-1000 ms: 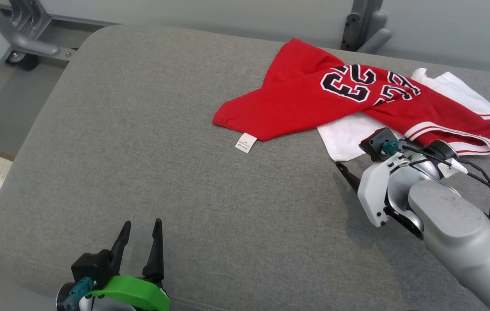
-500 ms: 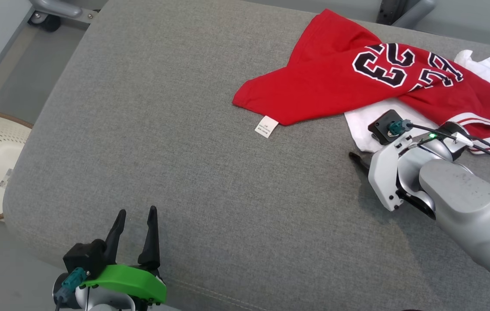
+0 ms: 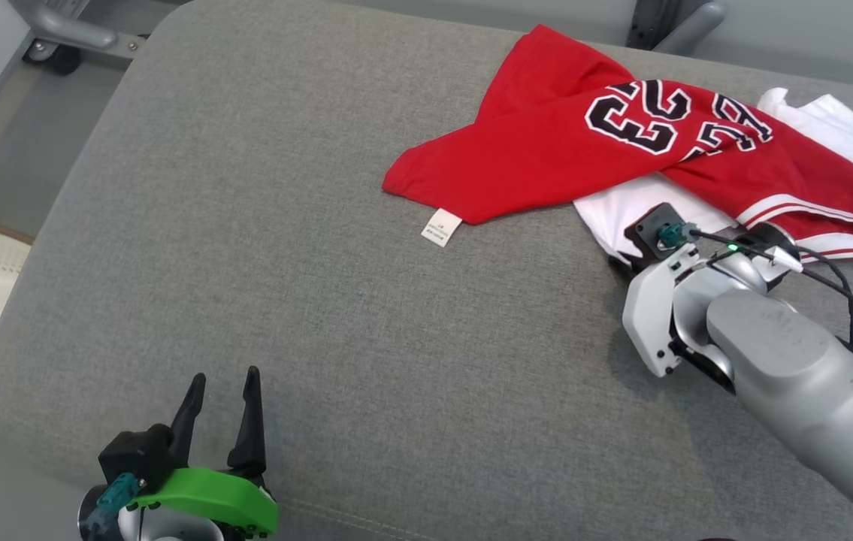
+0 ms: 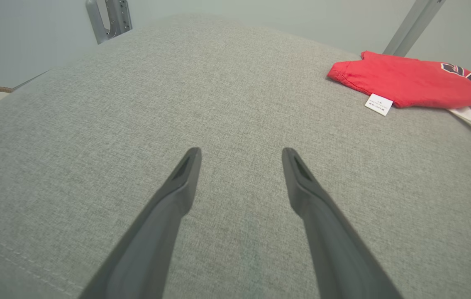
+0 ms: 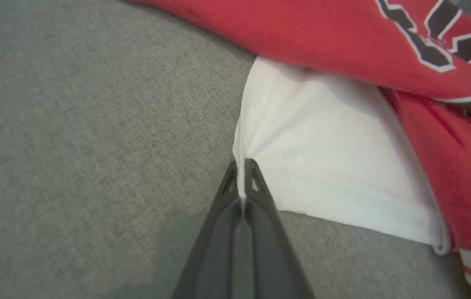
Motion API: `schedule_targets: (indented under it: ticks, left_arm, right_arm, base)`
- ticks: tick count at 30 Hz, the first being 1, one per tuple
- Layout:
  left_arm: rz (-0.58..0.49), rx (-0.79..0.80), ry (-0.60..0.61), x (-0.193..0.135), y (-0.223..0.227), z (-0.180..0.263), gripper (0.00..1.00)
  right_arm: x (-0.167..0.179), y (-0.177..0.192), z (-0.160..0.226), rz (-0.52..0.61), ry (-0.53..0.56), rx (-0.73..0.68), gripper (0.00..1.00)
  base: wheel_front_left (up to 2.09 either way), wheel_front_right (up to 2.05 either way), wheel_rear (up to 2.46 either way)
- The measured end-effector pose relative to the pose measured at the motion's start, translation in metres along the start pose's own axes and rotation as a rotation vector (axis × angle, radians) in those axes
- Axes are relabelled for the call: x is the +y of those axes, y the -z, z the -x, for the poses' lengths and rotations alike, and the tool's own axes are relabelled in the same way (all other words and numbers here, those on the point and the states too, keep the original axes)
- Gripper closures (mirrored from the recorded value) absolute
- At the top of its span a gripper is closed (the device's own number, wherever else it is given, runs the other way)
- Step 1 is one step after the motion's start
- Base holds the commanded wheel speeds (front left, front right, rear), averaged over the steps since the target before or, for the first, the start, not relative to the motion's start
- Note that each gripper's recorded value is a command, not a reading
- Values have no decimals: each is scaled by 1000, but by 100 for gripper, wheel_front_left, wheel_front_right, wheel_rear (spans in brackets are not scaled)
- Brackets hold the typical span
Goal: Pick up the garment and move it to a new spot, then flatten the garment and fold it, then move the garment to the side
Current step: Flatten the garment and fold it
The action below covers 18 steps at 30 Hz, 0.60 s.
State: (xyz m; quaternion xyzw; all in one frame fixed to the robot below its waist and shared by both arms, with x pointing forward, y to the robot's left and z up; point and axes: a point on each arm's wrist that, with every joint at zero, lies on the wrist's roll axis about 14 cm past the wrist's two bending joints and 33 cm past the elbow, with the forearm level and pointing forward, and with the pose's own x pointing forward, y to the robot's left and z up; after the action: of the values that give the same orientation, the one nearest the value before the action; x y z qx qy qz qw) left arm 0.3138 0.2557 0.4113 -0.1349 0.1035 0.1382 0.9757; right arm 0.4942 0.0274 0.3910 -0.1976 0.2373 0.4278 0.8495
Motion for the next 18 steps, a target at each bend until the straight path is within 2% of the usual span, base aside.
schedule_targets:
  ticks: [7,18]
  left_arm:
    - [-14,-21,62,-16,-6,-6,0]
    - [-20,-8,248,-76,-1,-15,0]
  right_arm:
    - [34,19,29,-91,-45,-6,100]
    - [45,83,105,-207,22,52,100]
  base:
    - [0,0,0]
    - [0,0,0]
